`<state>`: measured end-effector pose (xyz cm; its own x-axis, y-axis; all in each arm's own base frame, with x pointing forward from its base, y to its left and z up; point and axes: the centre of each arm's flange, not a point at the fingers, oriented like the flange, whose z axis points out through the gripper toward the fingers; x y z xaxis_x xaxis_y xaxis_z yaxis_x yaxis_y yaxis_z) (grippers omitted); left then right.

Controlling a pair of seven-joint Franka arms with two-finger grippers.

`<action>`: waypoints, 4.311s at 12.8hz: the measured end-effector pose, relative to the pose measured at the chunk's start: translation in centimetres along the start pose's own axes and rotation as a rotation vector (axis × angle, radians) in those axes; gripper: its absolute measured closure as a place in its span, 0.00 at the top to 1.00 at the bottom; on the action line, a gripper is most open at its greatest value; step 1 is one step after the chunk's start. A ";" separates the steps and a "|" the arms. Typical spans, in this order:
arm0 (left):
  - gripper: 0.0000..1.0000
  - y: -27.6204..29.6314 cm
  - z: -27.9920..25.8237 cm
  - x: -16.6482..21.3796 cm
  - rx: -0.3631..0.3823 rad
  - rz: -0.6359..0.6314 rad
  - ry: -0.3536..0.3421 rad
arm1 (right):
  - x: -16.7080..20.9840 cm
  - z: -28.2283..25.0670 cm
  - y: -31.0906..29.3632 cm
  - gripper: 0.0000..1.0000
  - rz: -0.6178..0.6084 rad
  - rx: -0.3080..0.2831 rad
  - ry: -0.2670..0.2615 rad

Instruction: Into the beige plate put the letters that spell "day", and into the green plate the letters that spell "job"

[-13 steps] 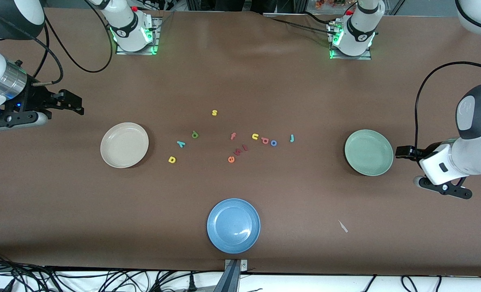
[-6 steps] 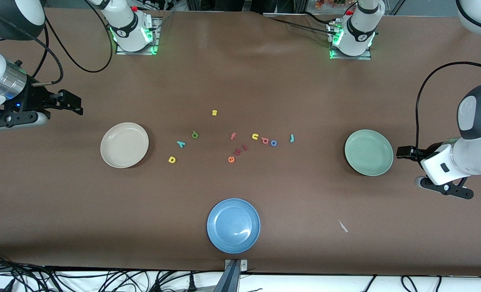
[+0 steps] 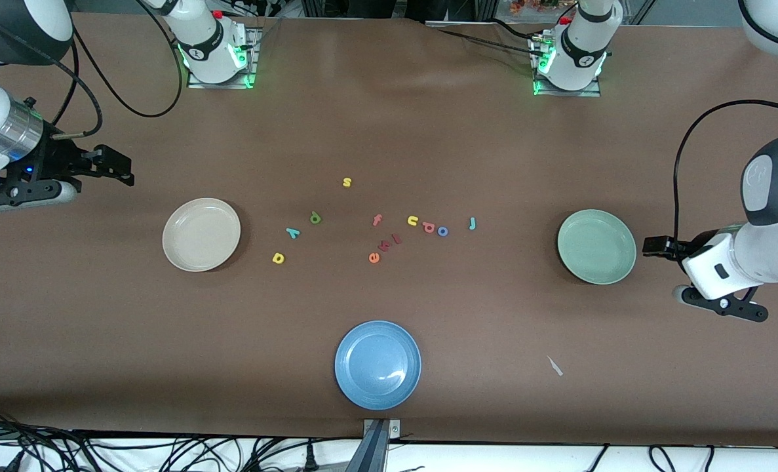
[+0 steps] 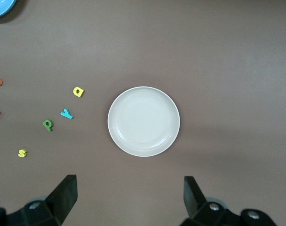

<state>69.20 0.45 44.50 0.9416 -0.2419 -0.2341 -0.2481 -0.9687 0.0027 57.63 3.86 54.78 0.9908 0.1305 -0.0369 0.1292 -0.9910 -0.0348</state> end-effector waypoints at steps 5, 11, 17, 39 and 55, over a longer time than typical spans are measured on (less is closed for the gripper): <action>1.00 -0.2 0.0 -0.1 0.000 -0.004 0.000 | 0.0 0.0 0.0 1.00 0.000 0.000 0.000; 1.00 -0.9 0.0 -0.2 0.000 -0.014 0.003 | 0.0 0.0 0.0 1.00 0.000 0.000 0.000; 1.00 -1.2 0.1 -0.2 0.000 -0.019 0.003 | 0.0 0.0 0.0 1.00 0.000 0.000 0.000; 1.00 -1.4 1.4 0.2 -0.008 -0.018 -0.015 | 0.0 0.1 0.1 1.00 0.001 0.000 -0.005; 1.00 -1.4 1.7 0.4 -0.011 -0.018 -0.020 | 3.2 7.1 -9.5 1.00 -0.017 -0.008 -0.138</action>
<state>69.50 1.85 42.72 0.9411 -0.2233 -0.2539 -0.2287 -0.9735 0.0085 59.32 13.89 47.89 0.9733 0.1500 -0.1738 0.1472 -0.9887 -0.0288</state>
